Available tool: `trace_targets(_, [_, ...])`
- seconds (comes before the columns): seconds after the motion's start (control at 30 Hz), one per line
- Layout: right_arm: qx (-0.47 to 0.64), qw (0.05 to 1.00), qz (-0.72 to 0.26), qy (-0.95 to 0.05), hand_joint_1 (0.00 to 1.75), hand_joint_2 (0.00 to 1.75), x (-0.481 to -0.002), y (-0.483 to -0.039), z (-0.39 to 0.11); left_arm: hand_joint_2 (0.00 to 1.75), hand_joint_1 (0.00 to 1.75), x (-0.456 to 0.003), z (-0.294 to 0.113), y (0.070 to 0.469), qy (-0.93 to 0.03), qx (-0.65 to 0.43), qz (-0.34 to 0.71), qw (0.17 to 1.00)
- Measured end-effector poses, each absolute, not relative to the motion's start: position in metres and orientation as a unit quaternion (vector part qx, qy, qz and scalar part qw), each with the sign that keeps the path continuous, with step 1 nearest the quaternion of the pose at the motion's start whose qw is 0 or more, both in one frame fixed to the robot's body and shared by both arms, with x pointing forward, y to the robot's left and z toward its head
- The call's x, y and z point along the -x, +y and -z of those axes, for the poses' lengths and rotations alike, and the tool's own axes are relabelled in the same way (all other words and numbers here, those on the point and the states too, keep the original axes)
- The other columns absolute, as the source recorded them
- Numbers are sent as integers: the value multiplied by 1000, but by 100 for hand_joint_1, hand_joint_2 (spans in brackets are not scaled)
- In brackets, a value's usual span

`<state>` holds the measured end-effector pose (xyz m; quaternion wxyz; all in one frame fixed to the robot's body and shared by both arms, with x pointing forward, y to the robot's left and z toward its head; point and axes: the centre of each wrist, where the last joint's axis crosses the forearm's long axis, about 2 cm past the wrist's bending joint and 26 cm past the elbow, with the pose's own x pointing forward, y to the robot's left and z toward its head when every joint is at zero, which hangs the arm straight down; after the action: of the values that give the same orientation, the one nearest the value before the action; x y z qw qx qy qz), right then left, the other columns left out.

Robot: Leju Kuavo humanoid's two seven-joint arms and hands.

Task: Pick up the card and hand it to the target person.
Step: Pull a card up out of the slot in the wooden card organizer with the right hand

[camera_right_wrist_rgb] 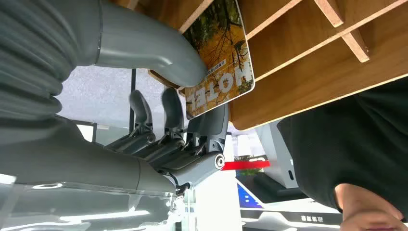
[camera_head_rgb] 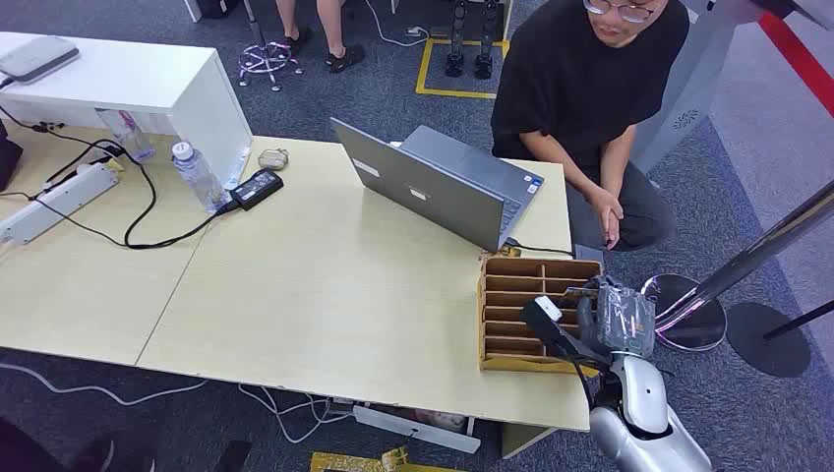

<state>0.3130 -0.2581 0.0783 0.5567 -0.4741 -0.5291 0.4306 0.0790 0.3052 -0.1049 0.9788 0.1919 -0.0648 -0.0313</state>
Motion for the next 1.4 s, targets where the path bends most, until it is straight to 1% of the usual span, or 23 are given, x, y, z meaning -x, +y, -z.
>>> trace_targets(0.17, [474, 556, -429, -531, 139, 175, -313, -257, -78, 0, 0, -79, 105, 305, -66, -191, 32, 979])
trace_targets(0.3, [478, 552, -421, -538, 138, 175, -314, -259, -80, 0, 0, -79, 105, 305, -66, -191, 33, 979])
trace_targets(0.4, [482, 548, -414, -544, 144, 175, -314, -260, -84, 0, 0, -79, 105, 305, -66, -191, 33, 979])
trace_targets(0.53, [490, 534, -396, -563, 141, 175, -314, -262, -95, 0, 0, -79, 105, 306, -66, -192, 33, 979])
trace_targets(0.93, [504, 516, -327, -611, 150, 175, -319, -270, -126, 0, 0, -80, 104, 312, -79, -201, 32, 976])
trace_targets(1.17, [508, 507, -292, -632, 150, 175, -323, -273, -141, 0, 0, -81, 104, 318, -94, -207, 31, 973])
trace_targets(1.4, [508, 504, -285, -637, 150, 175, -325, -273, -145, 0, 0, -81, 104, 321, -99, -209, 31, 972])
